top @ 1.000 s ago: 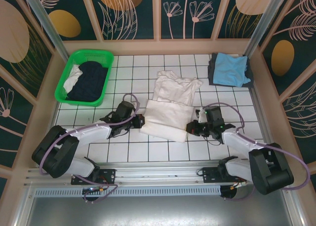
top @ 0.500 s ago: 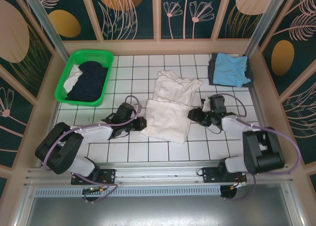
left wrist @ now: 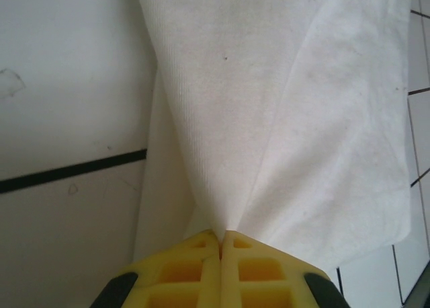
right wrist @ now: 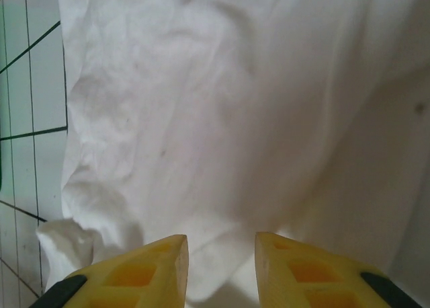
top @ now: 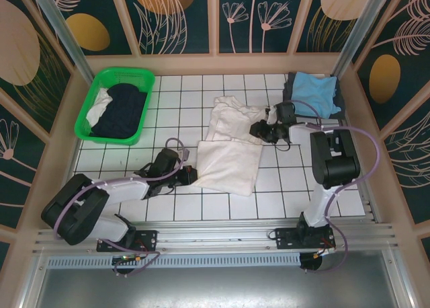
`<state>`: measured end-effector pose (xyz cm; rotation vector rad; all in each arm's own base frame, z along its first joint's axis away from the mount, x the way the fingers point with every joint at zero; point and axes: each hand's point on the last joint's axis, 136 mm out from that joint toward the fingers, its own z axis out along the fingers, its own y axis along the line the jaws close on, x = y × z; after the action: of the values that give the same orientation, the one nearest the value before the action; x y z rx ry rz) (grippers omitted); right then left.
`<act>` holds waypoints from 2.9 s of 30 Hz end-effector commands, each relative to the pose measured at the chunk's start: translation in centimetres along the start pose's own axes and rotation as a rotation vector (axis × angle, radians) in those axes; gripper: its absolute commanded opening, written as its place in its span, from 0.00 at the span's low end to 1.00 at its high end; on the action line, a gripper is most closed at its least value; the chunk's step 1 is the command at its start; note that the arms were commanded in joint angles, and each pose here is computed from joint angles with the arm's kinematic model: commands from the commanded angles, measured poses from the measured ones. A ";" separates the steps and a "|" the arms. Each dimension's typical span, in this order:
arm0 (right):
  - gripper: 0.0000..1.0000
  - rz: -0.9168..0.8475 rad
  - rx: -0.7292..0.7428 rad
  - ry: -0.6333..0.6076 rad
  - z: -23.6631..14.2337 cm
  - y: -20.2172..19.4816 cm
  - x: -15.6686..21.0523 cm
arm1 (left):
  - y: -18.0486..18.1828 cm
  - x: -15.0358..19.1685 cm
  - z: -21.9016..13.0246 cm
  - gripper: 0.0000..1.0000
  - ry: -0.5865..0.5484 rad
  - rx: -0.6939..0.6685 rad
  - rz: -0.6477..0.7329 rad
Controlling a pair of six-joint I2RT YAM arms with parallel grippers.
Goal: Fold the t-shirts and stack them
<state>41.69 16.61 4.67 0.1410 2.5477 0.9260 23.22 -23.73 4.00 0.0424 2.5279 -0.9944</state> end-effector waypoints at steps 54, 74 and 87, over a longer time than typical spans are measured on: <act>0.45 -0.208 0.237 0.010 5.3 0.8 -7.8 | 4.0 -22.9 10.0 0.00 -0.118 -0.452 0.109; 0.65 -0.130 0.186 -0.067 -6.2 4.8 6.4 | -0.7 -14.7 -0.4 0.74 -0.144 -0.302 0.117; 0.67 0.032 0.162 0.143 -7.6 2.6 21.1 | -1.0 -0.2 -0.6 0.75 0.041 -0.206 0.023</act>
<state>20.22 18.44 4.56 0.1222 2.7312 0.7338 23.18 -22.49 3.48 0.0740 2.7020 -0.5942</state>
